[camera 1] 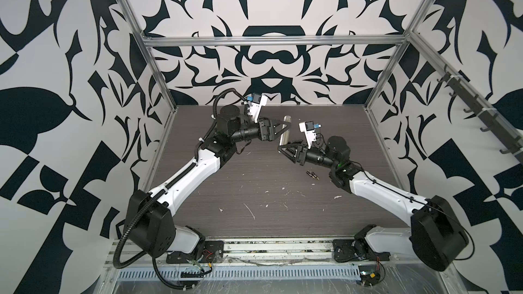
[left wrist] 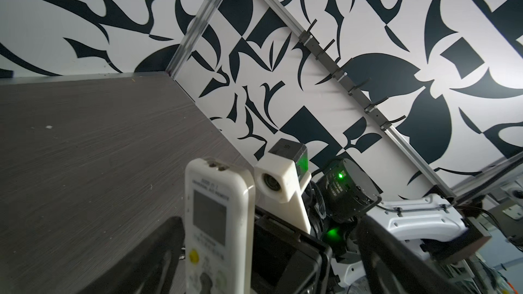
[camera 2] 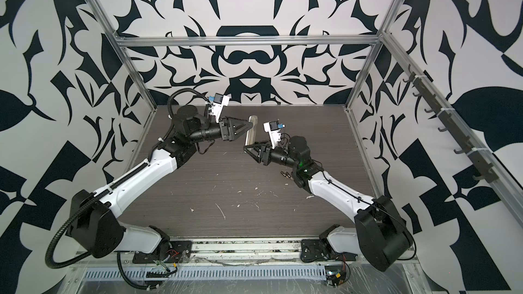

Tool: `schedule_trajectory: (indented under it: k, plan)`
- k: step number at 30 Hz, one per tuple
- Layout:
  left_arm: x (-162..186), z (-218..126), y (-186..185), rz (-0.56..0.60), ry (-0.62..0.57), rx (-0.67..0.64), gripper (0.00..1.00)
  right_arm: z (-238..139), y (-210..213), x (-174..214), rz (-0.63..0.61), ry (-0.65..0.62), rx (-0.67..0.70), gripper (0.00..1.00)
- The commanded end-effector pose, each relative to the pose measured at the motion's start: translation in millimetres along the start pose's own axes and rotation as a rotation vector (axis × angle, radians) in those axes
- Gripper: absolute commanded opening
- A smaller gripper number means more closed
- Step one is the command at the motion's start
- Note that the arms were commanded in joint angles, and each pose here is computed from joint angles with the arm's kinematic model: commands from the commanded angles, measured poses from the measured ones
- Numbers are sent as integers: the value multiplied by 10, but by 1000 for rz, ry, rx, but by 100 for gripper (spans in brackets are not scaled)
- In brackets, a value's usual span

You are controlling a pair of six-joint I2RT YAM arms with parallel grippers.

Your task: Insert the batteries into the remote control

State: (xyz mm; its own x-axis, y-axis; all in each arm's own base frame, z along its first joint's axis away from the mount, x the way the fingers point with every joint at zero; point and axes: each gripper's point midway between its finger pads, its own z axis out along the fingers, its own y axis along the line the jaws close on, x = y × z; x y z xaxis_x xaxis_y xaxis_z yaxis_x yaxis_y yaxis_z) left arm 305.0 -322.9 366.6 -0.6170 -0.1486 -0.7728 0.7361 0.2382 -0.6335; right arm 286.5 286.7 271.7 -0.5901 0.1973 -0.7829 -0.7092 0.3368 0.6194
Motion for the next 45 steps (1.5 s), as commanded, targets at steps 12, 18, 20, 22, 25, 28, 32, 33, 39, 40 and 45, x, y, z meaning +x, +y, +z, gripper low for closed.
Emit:
schedule_trajectory:
  k: [12,18,20,22,25,28,32,33,39,40,45]
  plan:
    - [-25,-59,5,131,-29,-173,88,-156,31,-179,-218,-58,218,0]
    - [58,30,-1,161,-1,-203,84,-147,-24,-166,-228,-51,264,0]
    - [76,72,2,164,3,-208,80,-145,-28,-156,-231,-49,272,0]
    - [73,115,11,174,0,-222,77,-146,-34,-161,-234,-49,285,0]
    - [96,176,65,192,15,-260,75,-147,-57,-151,-231,-43,302,0]
    - [109,233,105,196,18,-275,73,-149,-67,-148,-231,-45,311,0]
    - [116,282,140,192,20,-283,70,-160,-76,-147,-233,-51,323,0]
    - [118,293,153,191,21,-286,70,-155,-80,-140,-230,-49,323,0]
    - [83,339,198,180,15,-300,64,-132,-97,-125,-220,-50,325,0]
    - [85,348,206,178,16,-300,64,-134,-105,-127,-218,-52,328,0]
    - [124,401,249,166,25,-298,62,-137,-148,-132,-210,-55,353,0]
